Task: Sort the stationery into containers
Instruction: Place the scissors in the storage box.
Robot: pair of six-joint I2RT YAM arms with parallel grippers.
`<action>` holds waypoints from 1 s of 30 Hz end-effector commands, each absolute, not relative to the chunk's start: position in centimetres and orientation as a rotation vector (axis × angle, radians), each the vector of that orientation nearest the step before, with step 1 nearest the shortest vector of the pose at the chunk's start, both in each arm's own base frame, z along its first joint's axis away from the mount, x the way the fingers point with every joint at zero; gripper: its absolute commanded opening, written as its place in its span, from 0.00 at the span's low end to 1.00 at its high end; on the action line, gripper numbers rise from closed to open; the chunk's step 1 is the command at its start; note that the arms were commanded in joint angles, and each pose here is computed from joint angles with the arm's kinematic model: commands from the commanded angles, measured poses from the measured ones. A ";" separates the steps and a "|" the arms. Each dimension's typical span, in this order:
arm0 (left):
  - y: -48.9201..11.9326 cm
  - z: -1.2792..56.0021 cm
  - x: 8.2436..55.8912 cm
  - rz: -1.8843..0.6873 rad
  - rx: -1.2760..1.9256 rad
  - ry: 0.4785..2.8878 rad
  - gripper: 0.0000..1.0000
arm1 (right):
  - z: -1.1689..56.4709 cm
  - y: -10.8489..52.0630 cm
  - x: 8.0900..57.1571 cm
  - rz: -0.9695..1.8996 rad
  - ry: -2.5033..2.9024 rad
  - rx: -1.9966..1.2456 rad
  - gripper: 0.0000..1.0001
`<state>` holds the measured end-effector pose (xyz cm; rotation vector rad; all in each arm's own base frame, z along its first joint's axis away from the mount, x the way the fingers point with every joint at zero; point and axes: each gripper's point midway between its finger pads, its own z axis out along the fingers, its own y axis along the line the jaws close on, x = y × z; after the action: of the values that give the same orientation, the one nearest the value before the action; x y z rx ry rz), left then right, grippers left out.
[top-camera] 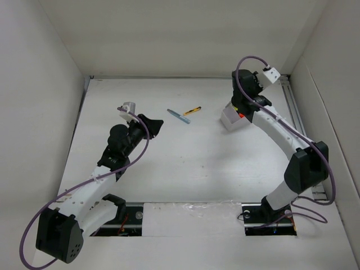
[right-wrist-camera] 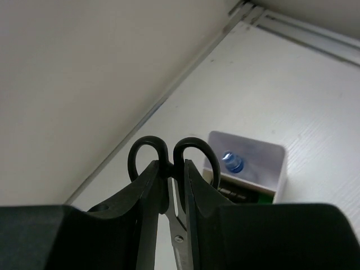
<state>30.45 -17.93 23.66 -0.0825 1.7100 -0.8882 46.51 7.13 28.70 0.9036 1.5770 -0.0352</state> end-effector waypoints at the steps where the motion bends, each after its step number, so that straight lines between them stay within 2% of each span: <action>1: -18.3 24.5 30.2 -0.925 -0.060 1.663 0.23 | 29.6 4.0 46.2 -0.171 1.431 0.977 0.00; 9: -18.3 24.8 30.3 -0.927 -0.058 1.654 0.23 | 28.5 2.6 47.5 -0.427 1.400 0.939 0.00; 30: -18.5 24.7 30.3 -0.941 -0.058 1.656 0.24 | 24.4 5.3 47.2 -0.650 1.430 0.856 0.00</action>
<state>30.32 -18.29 23.52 -0.0734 1.7075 -0.9134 47.17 5.35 21.65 0.7944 1.5140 -0.6666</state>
